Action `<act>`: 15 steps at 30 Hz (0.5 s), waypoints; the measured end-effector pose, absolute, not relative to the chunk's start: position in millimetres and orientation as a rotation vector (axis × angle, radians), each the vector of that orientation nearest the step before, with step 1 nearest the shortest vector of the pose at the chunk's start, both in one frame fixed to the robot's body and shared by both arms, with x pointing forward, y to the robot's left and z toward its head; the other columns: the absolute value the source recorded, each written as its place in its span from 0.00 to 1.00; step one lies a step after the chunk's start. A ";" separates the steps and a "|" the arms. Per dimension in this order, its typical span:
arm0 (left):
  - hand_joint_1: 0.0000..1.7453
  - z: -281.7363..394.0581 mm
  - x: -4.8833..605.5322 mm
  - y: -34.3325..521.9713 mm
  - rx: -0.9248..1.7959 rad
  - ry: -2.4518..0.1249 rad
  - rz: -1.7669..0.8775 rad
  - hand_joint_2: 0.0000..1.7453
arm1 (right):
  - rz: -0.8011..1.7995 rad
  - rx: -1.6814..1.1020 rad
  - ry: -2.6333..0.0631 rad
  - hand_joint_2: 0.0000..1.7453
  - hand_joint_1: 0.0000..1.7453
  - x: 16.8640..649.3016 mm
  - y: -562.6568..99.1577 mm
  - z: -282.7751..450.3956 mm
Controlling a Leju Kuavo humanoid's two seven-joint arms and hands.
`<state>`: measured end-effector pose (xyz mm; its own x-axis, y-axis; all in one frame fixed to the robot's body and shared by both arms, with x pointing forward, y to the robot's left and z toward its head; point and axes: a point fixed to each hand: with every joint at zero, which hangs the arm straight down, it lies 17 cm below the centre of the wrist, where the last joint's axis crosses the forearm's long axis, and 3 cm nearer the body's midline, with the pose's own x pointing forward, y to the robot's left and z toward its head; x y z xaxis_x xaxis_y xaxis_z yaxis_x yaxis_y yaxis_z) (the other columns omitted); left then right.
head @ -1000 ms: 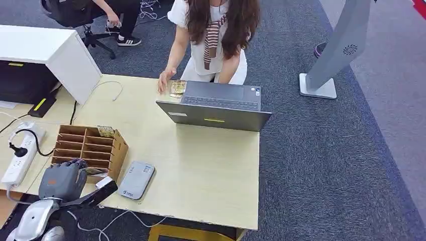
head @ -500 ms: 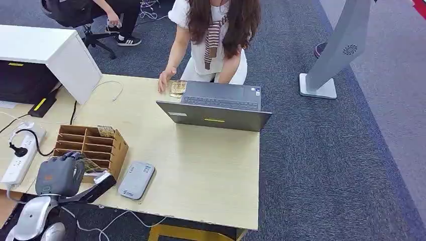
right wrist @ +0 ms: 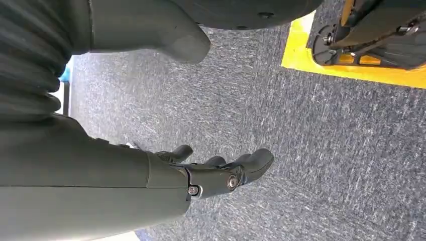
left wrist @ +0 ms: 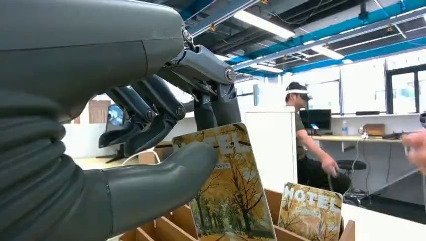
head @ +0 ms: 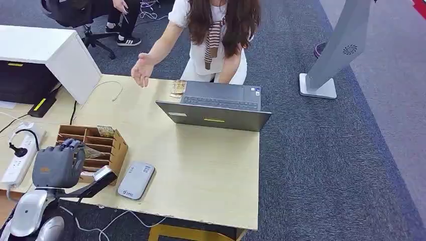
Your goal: Pass the card to the sensor for recognition and then transmit it.
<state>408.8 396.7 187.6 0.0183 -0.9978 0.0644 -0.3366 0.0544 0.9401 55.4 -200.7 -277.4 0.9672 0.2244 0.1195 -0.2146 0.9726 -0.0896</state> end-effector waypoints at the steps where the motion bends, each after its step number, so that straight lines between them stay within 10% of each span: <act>1: 1.00 190.5 408.6 394.7 1.423 -1.473 -0.960 1.00 | 0.221 -0.077 -0.129 1.00 0.00 55.4 -200.8 -277.4; 15: 1.00 307.8 482.1 365.4 1.630 -1.712 -0.901 1.00 | 0.286 -0.062 -0.151 1.00 0.00 64.3 -196.9 -276.0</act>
